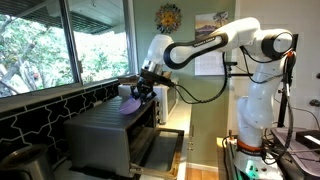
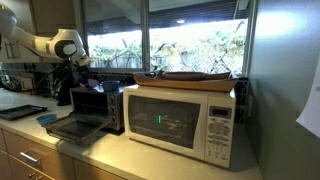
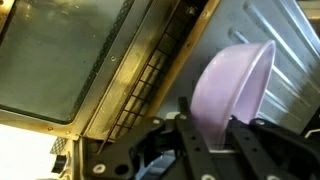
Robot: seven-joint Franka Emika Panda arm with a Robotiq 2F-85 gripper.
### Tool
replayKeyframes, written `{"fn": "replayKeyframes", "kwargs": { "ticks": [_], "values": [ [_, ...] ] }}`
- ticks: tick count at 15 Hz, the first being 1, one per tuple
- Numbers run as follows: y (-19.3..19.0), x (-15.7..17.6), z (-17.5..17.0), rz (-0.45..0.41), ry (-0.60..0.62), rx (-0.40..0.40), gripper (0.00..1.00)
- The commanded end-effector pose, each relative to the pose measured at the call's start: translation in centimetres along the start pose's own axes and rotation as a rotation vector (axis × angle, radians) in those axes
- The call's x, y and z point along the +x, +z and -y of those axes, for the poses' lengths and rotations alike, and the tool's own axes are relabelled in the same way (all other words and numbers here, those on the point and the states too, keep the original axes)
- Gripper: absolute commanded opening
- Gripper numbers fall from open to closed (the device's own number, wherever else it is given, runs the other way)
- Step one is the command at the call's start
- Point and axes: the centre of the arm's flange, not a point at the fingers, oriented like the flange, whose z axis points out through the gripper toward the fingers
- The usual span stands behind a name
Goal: Pour the contents in the container in the oven into the blue bowl
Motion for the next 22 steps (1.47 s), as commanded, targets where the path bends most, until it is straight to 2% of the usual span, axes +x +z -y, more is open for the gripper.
{"fn": "replayKeyframes", "kwargs": {
  "ticks": [1, 4, 8, 12, 15, 18, 22],
  "values": [
    [0.6, 0.1, 0.7, -0.022, 0.044, -0.006, 0.46],
    [0.1, 0.5, 0.8, -0.028, 0.057, -0.003, 0.66],
    [-1.2, 0.9, 1.3, -0.044, 0.061, 0.043, 0.97],
    [-3.4, 1.9, 1.3, -0.074, 0.025, 0.066, 1.00],
    [-6.2, 2.9, 0.7, -0.099, -0.075, 0.087, 1.00],
    [-9.6, 3.5, 0.4, -0.080, -0.262, 0.113, 1.00],
    [-13.8, 3.5, -0.1, -0.061, -0.484, 0.058, 1.00]
  ]
}}
